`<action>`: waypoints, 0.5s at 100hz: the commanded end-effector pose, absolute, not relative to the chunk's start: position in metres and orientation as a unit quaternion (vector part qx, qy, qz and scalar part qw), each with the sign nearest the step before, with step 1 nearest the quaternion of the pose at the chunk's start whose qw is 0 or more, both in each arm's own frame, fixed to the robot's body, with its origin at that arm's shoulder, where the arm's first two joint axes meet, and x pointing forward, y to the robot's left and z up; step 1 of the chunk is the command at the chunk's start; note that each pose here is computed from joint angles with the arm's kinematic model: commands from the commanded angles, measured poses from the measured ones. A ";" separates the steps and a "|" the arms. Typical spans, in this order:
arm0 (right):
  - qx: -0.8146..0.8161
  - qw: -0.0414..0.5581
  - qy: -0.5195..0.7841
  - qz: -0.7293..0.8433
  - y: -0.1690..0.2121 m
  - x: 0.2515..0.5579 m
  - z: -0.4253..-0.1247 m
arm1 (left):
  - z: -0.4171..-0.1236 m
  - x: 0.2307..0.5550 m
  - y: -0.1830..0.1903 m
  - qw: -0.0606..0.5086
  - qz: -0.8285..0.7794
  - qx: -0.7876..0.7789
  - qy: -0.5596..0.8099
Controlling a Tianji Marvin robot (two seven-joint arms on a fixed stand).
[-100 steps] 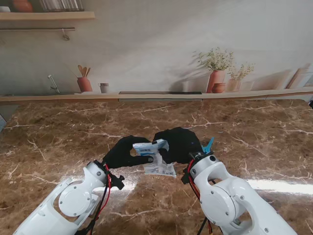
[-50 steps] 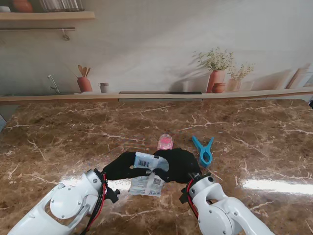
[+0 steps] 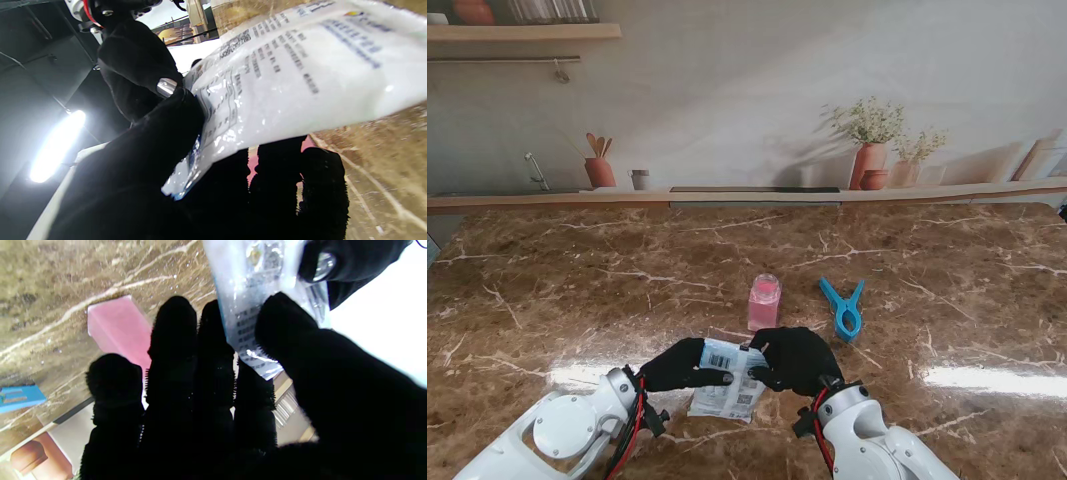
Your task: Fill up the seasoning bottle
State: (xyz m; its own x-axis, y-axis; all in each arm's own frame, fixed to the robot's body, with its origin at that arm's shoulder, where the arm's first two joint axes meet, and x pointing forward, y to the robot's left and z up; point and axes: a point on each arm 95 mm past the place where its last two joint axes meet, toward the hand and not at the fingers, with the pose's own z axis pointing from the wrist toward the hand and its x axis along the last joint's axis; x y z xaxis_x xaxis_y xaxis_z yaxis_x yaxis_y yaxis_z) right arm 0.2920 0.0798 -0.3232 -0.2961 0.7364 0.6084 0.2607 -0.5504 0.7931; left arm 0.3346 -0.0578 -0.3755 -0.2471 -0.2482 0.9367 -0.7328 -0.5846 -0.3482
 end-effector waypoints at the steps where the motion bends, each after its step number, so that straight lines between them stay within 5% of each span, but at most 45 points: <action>1: 0.582 0.157 0.452 0.657 0.084 0.292 -0.335 | -0.386 0.333 -0.056 0.179 0.654 0.599 -0.425; 50: 0.625 0.109 0.476 0.609 0.094 0.301 -0.368 | -0.414 0.342 -0.054 0.153 0.629 0.636 -0.420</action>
State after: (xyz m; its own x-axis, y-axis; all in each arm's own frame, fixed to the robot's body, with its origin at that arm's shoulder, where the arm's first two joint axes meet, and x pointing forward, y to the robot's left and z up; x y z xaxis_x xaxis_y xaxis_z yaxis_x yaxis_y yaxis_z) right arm 0.3052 0.0947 -0.3543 -0.2318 0.7233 0.6505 0.4337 -0.5217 0.7346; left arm 0.3445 -0.0527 -0.4080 -0.1577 -0.3366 0.9284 -0.7234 -0.6006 -0.3406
